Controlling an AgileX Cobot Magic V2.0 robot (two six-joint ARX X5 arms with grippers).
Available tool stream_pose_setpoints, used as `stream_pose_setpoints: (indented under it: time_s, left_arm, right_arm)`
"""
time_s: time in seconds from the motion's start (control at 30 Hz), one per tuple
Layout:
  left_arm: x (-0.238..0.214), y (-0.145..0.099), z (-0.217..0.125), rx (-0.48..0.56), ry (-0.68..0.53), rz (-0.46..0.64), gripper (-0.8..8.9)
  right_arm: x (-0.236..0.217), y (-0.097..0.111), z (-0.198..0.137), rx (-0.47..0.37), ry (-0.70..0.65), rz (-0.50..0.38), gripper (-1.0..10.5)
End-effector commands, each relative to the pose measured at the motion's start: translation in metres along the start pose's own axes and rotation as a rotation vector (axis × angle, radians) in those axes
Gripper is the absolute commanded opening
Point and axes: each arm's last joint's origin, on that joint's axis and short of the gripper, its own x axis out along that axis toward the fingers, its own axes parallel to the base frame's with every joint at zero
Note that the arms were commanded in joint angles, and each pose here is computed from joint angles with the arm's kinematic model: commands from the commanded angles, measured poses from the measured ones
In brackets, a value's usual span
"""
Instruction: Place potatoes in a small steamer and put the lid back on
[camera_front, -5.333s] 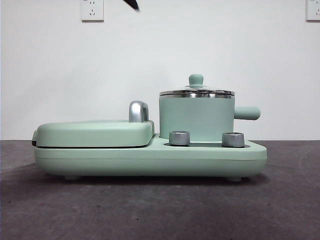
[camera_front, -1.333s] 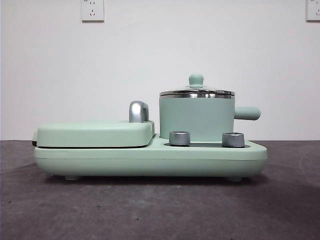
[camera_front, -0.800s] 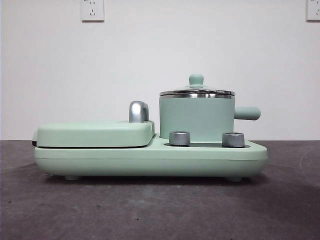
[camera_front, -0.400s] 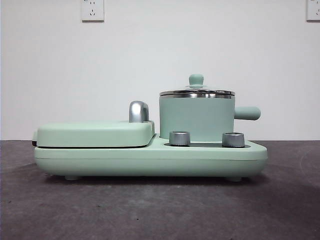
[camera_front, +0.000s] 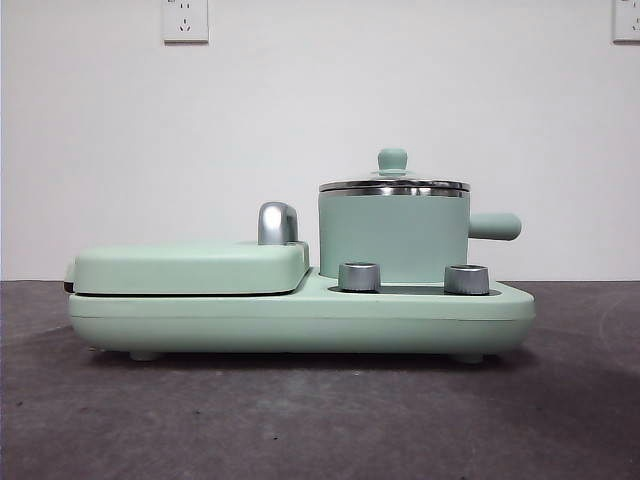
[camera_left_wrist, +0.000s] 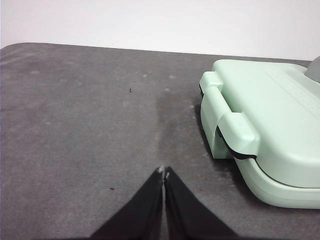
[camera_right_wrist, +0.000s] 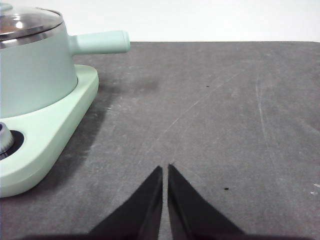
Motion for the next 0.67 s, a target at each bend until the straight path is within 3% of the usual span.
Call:
stream_pose_setpoints:
  time_s: [0.03, 0.67]
  left_arm:
    - [0.0018, 0.0006, -0.0068, 0.009, 0.025, 0.002, 0.06]
    - [0.0018, 0.0006, -0.0068, 0.009, 0.025, 0.002, 0.06]
  right_arm:
    - [0.0008, -0.0002, -0.0021, -0.007, 0.002, -0.003, 0.2]
    - [0.0008, -0.0002, -0.0021, -0.007, 0.002, -0.003, 0.2]
